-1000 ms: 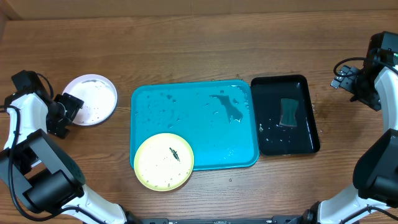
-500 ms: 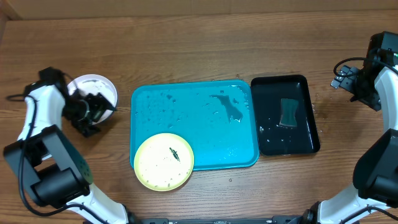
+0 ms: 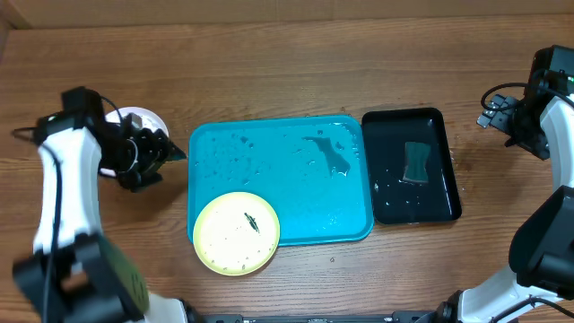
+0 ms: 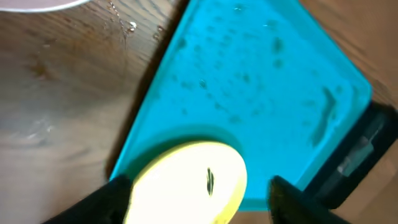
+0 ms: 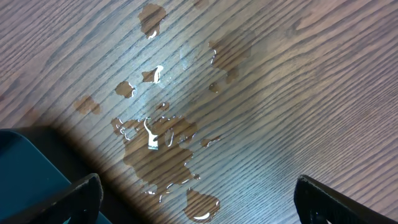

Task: Clean dirty plates on tray and stack at the side
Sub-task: 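Move the left gripper to the rim of the yellow plate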

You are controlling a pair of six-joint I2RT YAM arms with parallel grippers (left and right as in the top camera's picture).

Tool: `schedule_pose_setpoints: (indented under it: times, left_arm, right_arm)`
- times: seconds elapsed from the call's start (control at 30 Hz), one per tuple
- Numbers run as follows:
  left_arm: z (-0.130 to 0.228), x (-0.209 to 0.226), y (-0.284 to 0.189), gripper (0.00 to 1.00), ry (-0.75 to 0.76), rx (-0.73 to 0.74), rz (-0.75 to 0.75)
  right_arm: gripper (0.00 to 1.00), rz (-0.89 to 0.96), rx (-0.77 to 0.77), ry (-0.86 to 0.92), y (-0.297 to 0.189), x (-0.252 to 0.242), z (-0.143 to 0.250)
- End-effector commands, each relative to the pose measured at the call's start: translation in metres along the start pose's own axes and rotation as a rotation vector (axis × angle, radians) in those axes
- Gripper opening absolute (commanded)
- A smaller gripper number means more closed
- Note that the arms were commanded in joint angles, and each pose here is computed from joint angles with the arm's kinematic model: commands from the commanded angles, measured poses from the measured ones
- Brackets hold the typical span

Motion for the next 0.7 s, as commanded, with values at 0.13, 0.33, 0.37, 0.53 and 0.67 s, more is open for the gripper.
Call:
schedule_pose_setpoints:
  times: [0.13,0.33,0.37,0.53,0.67]
  left_arm:
    - [0.052,-0.015,-0.027,0.46,0.122,-0.029,-0.102]
    - [0.084,-0.011,0.006,0.36,0.135,0.101,-0.136]
    - [0.09,-0.008,0.013,0.36,0.136,0.13,-0.146]
    - [0.118,0.006,0.043,0.39,0.165,0.238,-0.202]
    - [0.124,0.013,0.048,0.42,0.171,0.256,-0.242]
  right_arm:
    - [1.0,-0.003,-0.007,0.007,-0.001,0.0,-0.002]
    - [1.0,-0.003,-0.006,0.007,-0.001,0.0,-0.002]
    - [1.0,-0.003,-0.006,0.007,-0.001,0.0,-0.002]
    - [1.0,-0.003,-0.007,0.007,-0.001,0.0,-0.002]
    - [1.0,-0.003,-0.006,0.007,-0.001,0.0,-0.002]
Point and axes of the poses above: each gripper's point midway between its finger pads, its own y axis out along the fingers, its own x axis along the line the jaws close on, z = x × y, the point moved 4 cm from there along -y, back along the fingers
